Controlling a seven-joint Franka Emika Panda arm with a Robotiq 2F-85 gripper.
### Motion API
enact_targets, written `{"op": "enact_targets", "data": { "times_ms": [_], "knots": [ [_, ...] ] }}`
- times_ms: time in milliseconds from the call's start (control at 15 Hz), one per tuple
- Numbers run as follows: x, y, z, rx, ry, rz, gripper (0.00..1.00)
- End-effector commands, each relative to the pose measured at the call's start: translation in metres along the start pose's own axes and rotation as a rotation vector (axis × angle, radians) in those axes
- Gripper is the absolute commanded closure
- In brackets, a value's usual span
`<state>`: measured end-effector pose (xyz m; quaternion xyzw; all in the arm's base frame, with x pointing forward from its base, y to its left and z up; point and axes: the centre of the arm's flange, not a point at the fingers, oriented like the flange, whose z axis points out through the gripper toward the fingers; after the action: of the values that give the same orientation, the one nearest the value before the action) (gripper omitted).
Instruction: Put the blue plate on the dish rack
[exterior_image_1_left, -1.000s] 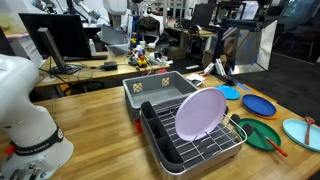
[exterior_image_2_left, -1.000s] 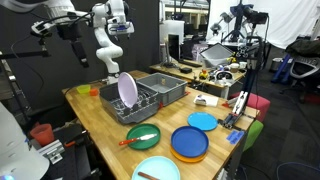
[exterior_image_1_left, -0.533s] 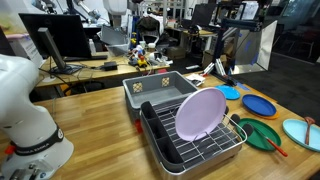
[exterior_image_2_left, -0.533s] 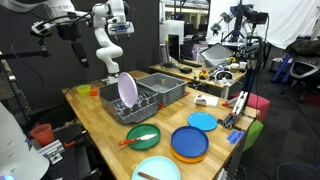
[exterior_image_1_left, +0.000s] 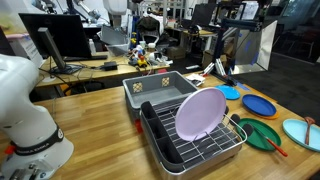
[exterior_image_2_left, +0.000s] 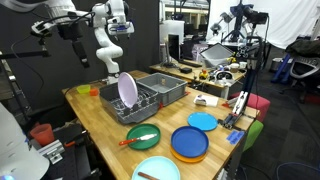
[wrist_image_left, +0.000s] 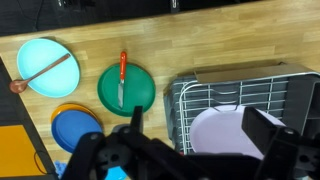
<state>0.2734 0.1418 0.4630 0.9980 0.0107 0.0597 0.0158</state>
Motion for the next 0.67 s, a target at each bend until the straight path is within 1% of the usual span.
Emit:
{"op": "enact_targets", "data": {
  "times_ms": [0,67,333,400,467,533,600],
  "knots": [
    [0.015,0.019,0.006,0.012,0.021,0.117,0.0],
    [0.022,0.029,0.01,0.006,0.035,0.179,0.0],
    [0.045,0.067,0.025,-0.002,0.078,0.359,0.0],
    [0.05,0.073,0.027,0.001,0.093,0.382,0.0],
    [0.056,0.08,0.029,-0.021,0.121,0.404,0.0],
    [0.044,0.075,0.021,0.002,0.091,0.357,0.0],
    [0.047,0.078,0.023,-0.001,0.094,0.367,0.0]
  ]
}}
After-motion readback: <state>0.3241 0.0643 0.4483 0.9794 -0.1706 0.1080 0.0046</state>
